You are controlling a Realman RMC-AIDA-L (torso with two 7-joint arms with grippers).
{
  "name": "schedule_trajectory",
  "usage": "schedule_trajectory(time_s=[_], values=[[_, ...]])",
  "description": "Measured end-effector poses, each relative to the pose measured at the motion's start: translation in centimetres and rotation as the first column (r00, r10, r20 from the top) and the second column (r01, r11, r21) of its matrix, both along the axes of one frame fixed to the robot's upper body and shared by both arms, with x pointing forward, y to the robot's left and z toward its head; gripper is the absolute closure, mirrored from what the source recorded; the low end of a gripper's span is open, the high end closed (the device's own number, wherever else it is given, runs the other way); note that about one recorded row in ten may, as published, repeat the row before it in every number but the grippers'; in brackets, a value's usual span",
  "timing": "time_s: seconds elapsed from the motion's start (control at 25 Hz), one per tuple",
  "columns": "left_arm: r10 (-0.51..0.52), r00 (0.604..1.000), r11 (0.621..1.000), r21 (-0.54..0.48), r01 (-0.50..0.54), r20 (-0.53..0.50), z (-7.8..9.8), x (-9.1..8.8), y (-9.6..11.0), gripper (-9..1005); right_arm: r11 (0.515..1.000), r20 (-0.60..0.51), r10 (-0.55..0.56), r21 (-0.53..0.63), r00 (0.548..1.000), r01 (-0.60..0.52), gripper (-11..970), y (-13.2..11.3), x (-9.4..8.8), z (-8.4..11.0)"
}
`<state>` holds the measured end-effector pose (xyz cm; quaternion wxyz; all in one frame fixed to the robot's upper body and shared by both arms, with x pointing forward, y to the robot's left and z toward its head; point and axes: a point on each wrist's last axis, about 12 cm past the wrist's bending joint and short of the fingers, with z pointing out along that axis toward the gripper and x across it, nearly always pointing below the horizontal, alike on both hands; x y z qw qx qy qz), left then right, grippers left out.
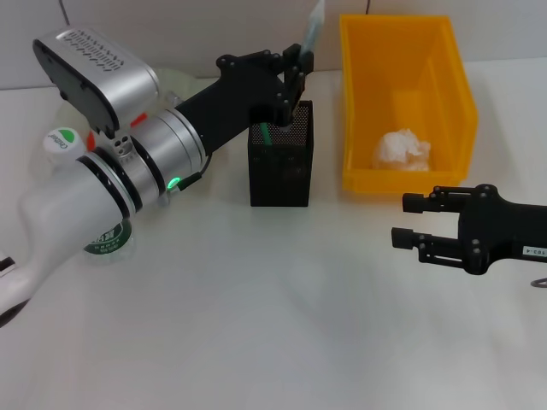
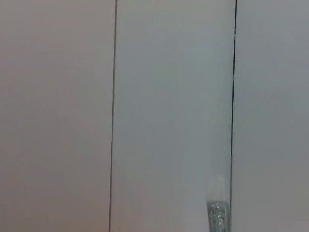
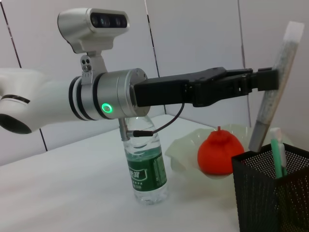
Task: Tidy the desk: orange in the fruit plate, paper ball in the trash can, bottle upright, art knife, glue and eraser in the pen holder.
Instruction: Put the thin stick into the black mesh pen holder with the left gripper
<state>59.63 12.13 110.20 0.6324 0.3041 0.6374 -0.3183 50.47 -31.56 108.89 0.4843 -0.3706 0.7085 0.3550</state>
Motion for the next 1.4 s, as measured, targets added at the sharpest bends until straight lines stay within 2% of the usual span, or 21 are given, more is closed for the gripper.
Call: schedule_trajectory(time_s=[0.6,1.4], values=[[0.053,0.998,0.998,0.035,-0.053,-0.02,-0.8,0.6,0.6,849,0.999,0.003,0.041,0.018,0.999,-0.041,385,1.3,1.1,0.3],[0.066,0.997,0.997,0.047,-0.065,-0.031,-1.3,0.5,1.0,838,0.998,0.005,0.051,0.024,0.999,-0.051,386,2.0,1.8,0.4]])
